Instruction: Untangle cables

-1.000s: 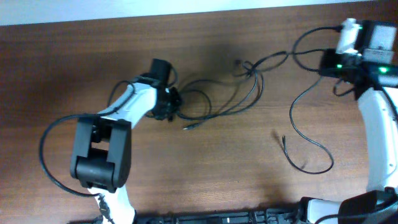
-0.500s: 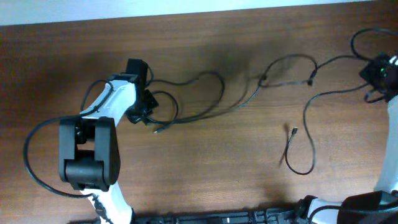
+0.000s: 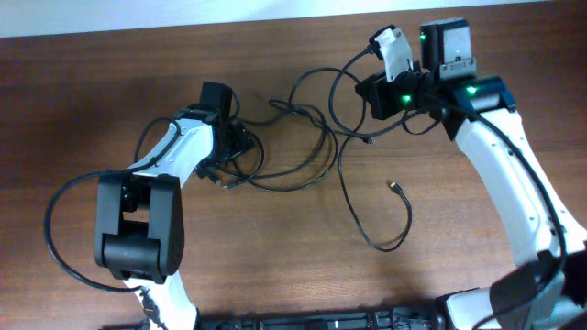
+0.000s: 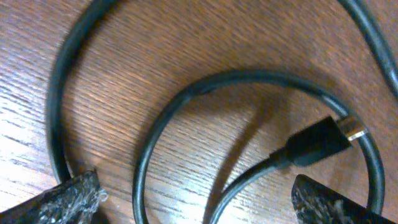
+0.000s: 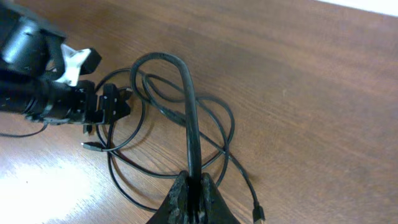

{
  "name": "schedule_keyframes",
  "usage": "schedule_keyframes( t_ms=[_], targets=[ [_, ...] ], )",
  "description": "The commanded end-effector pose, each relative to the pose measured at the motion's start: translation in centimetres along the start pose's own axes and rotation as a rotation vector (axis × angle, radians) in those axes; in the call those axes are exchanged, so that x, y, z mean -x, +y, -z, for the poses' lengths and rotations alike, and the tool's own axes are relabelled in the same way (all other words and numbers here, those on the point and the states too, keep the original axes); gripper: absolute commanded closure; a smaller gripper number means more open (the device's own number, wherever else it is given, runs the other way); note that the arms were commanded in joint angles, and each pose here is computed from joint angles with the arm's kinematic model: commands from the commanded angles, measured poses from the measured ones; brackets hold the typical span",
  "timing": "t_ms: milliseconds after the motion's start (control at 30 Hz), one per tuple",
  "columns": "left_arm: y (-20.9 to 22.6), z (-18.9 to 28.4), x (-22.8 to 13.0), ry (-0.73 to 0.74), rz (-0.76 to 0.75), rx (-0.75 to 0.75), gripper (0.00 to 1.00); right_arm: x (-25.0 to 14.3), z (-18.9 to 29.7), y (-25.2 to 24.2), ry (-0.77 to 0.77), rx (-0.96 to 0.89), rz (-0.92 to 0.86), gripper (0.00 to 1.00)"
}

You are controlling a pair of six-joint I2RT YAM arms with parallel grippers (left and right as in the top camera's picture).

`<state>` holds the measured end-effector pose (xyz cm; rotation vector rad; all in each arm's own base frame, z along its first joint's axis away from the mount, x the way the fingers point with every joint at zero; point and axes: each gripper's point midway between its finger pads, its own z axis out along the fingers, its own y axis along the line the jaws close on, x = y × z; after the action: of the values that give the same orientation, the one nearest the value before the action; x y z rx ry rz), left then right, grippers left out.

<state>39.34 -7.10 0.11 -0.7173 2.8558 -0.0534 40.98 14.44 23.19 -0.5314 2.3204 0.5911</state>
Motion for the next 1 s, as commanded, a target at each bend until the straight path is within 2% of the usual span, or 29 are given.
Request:
schedule_keyframes(
  t_ms=[0, 133, 200, 300, 367, 433, 500, 567, 633, 667, 733, 833, 867, 967],
  targets=[
    [-2.7, -1.6, -4.2, 0.227, -0.160, -0.214, 0.01, 0.1, 0.2, 0.6, 0.004, 0.019, -0.033, 0.96],
    [-7.0, 7.0, 0.5, 0.130, -0.156, -0.470, 0.01, -1.8, 0.3, 0.6, 0.080, 0.015, 0.020, 0.96],
    [-8.3, 10.8, 1.6, 0.125, -0.024, -0.566, 0.01, -2.2, 0.3, 0.5, 0.096, 0.003, 0.015, 0.96],
    [-8.9, 11.8, 1.1, 0.211, 0.173, -0.597, 0.01, -2.2, 0.3, 0.5, 0.095, 0.004, 0.015, 0.96],
    [-9.2, 11.7, 1.7, 0.185, 0.210, -0.591, 0.01, -2.1, 0.3, 0.5, 0.094, 0.003, 0.016, 0.96],
    [-8.3, 10.7, 1.8, 0.126, 0.210, -0.492, 0.01, -1.0, 0.7, 0.1, 0.050, -0.007, -0.025, 0.96],
    [-6.9, 9.7, 1.0, 0.093, 0.207, -0.367, 0.01, 2.1, 2.5, -1.2, -0.055, -0.041, -0.025, 0.96],
    [-4.9, 8.8, 0.1, 0.034, 0.184, -0.194, 0.01, 6.5, 7.6, -3.7, -0.207, -0.129, -0.012, 0.96],
    [-4.7, 8.4, -0.7, 0.009, 0.153, -0.141, 0.01, 7.8, 12.4, -8.0, -0.280, -0.272, -0.085, 0.96],
    [-5.0, 8.4, -1.2, 0.010, 0.138, -0.136, 0.01, 5.5, 13.8, -11.3, -0.246, -0.385, -0.286, 0.96],
    [-5.4, 8.4, -1.5, 0.012, 0.126, -0.138, 0.01, -0.2, 13.4, -12.6, -0.098, -0.411, -0.586, 0.96],
    [-5.4, 8.4, -1.5, 0.012, 0.125, -0.138, 0.01, -6.0, 9.7, -12.2, 0.113, -0.393, -0.677, 0.96],
    [-5.4, 8.4, -1.5, 0.012, 0.126, -0.138, 0.01, -9.3, 8.2, -12.9, 0.207, -0.436, -0.706, 0.96],
    [-5.4, 8.4, -1.5, 0.012, 0.125, -0.138, 0.01, -12.9, 6.6, -12.2, 0.314, -0.417, -0.744, 0.95]
  ],
)
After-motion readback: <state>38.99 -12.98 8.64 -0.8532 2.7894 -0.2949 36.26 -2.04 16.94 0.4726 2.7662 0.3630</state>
